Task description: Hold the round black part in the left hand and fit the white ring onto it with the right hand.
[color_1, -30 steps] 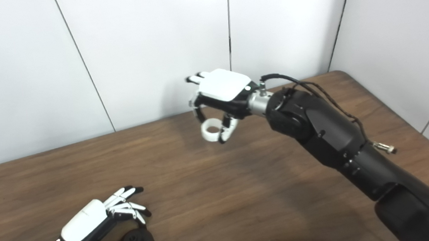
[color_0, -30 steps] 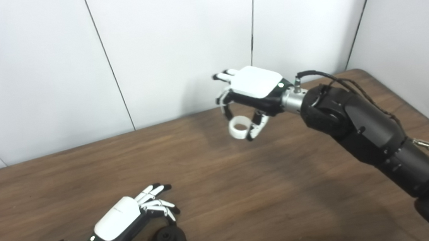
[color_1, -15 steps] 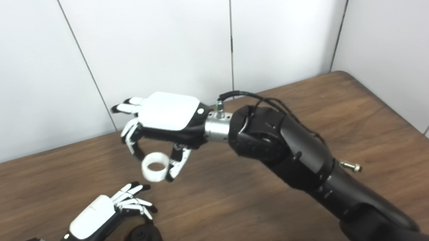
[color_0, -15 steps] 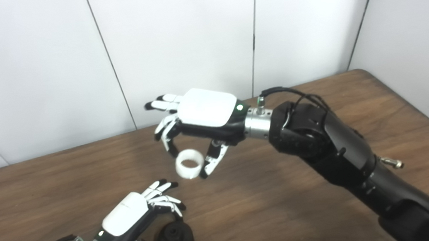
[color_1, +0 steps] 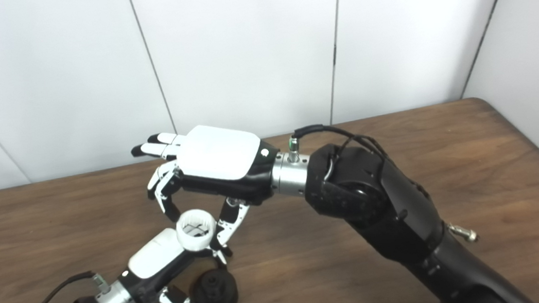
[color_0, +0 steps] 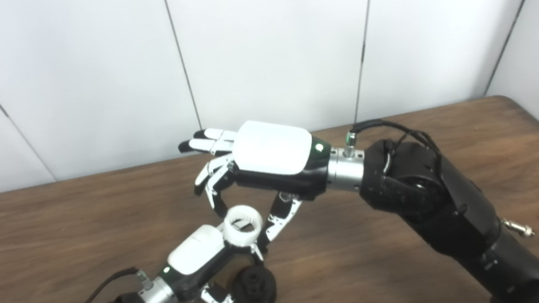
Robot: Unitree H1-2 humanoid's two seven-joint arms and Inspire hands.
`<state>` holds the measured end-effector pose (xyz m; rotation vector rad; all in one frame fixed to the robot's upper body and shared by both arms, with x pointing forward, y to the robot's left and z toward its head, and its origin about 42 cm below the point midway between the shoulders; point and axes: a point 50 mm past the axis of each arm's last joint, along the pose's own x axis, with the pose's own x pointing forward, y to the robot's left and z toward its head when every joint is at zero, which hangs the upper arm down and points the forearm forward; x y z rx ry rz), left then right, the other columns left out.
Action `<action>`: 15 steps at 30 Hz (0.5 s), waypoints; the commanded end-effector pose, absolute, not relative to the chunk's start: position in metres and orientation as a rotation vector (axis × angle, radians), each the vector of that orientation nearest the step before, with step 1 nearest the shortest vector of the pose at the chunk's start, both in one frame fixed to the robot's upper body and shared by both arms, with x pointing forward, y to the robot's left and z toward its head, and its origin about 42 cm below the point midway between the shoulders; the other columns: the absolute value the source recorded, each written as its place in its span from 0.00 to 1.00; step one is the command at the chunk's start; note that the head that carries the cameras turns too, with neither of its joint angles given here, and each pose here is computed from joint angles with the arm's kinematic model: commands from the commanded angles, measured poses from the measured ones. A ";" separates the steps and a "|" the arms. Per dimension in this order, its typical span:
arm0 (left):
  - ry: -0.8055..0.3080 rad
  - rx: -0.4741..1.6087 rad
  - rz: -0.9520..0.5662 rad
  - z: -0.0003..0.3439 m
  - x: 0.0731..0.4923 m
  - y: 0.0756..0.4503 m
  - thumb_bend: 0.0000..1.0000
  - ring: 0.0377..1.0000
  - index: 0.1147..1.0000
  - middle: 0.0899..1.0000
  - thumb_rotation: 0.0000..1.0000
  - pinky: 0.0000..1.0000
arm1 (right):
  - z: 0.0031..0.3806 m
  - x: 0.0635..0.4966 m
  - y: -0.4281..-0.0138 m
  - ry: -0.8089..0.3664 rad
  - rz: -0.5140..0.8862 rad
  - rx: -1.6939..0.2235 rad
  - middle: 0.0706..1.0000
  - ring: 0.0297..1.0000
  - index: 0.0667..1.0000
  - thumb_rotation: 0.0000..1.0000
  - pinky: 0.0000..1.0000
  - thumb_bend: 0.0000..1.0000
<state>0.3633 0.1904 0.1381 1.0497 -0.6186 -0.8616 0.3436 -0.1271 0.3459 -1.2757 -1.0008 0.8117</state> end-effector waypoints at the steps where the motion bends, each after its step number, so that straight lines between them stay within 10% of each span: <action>1: -0.628 1.084 -0.918 0.140 0.359 0.179 0.52 0.97 0.41 0.72 0.06 1.00 | 0.362 0.336 -0.128 -1.097 0.783 -1.249 0.71 0.97 0.44 0.14 1.00 0.53; 15: -0.615 1.073 -0.903 0.147 0.357 0.177 0.52 0.97 0.41 0.74 0.06 1.00 | 0.353 0.324 -0.137 -1.089 0.808 -1.218 0.73 1.00 0.44 0.14 1.00 0.52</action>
